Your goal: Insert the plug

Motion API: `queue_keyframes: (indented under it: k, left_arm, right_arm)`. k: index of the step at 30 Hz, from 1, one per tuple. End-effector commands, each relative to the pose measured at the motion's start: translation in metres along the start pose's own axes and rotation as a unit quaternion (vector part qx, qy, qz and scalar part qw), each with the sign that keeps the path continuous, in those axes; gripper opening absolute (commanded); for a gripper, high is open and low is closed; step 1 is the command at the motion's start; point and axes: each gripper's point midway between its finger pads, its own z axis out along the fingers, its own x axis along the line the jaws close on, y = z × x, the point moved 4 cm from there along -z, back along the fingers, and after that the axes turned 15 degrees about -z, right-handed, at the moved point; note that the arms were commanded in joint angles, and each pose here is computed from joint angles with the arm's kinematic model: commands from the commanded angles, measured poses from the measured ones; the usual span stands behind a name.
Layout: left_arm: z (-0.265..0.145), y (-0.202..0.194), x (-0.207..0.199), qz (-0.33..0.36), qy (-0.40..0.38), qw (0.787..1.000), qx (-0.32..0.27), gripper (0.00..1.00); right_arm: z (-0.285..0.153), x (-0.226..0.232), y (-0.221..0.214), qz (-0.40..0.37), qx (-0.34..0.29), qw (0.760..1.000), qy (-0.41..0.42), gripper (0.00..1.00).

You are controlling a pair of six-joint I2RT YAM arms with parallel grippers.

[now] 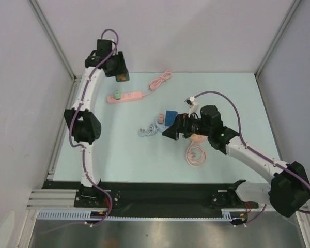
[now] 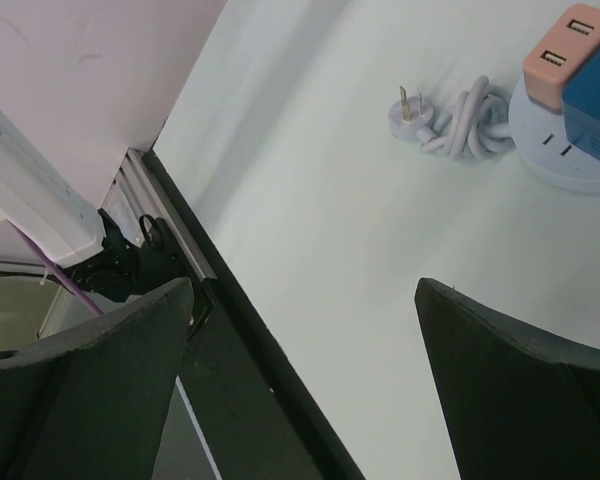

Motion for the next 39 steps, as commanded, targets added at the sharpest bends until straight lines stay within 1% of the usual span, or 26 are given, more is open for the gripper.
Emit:
queue_keyframes:
  k: [1, 3, 5, 12, 14, 16, 20, 28, 32, 34, 35, 36, 37, 38, 39]
  left_arm:
    - [0.017, -0.02, -0.007, -0.015, 0.005, 1.0, 0.026, 0.0]
    - [0.031, -0.032, -0.004, -0.013, 0.024, 0.999, 0.038, 0.0]
    - [0.041, -0.039, -0.004, -0.006, 0.028, 0.999, 0.045, 0.0]
    - [0.064, -0.05, 0.011, 0.009, 0.071, 0.996, 0.047, 0.0]
    - [0.069, -0.051, 0.01, 0.011, 0.064, 0.997, 0.049, 0.0]
    - [0.08, -0.059, 0.009, 0.013, 0.05, 0.997, 0.065, 0.0]
    - [0.085, -0.068, 0.015, 0.01, 0.064, 0.995, 0.077, 0.0]
    - [0.093, -0.072, 0.024, 0.003, 0.071, 0.994, 0.088, 0.0]
    - [0.09, -0.074, 0.023, 0.008, 0.068, 0.993, 0.092, 0.0]
    - [0.084, -0.07, 0.02, 0.012, 0.064, 0.994, 0.087, 0.01]
    - [0.072, -0.061, 0.014, 0.015, 0.055, 0.995, 0.076, 0.0]
    - [0.062, -0.056, 0.005, 0.015, 0.036, 0.997, 0.072, 0.0]
    - [0.053, -0.05, -0.002, 0.016, 0.021, 0.997, 0.067, 0.0]
    - [0.028, -0.034, -0.014, 0.02, 0.0, 0.999, 0.045, 0.0]
    - [0.015, -0.027, -0.019, 0.022, -0.01, 0.999, 0.035, 0.0]
  right_arm:
    - [-0.007, 0.009, 0.018, -0.015, -0.014, 1.0, 0.007, 1.0]
    - [-0.013, 0.014, 0.024, -0.025, -0.025, 0.999, 0.009, 1.0]
    - [-0.017, 0.014, 0.019, -0.023, -0.015, 1.0, 0.004, 1.0]
    - [-0.024, 0.016, 0.019, -0.028, -0.02, 0.999, 0.006, 1.0]
    - [-0.025, 0.018, 0.02, -0.028, -0.021, 0.999, 0.007, 0.99]
    - [-0.026, 0.018, 0.02, -0.03, -0.021, 0.999, 0.01, 1.0]
    - [-0.026, 0.02, 0.02, -0.029, -0.019, 0.999, 0.013, 1.0]
    - [-0.026, 0.019, 0.02, -0.032, -0.02, 0.999, 0.01, 1.0]
    - [-0.024, 0.015, 0.017, -0.037, -0.017, 0.999, 0.005, 1.0]
    - [-0.021, 0.004, 0.019, -0.034, -0.019, 0.999, -0.022, 1.0]
    - [-0.016, -0.006, 0.018, -0.021, -0.008, 0.999, -0.039, 1.0]
    - [-0.015, -0.021, 0.023, -0.013, -0.011, 0.997, -0.077, 1.0]
    - [-0.014, -0.024, 0.041, -0.013, -0.016, 0.995, -0.1, 0.96]
    - [-0.009, -0.033, 0.047, -0.018, -0.011, 0.993, -0.12, 0.93]
    - [0.002, -0.05, 0.049, -0.016, 0.002, 0.988, -0.153, 0.9]
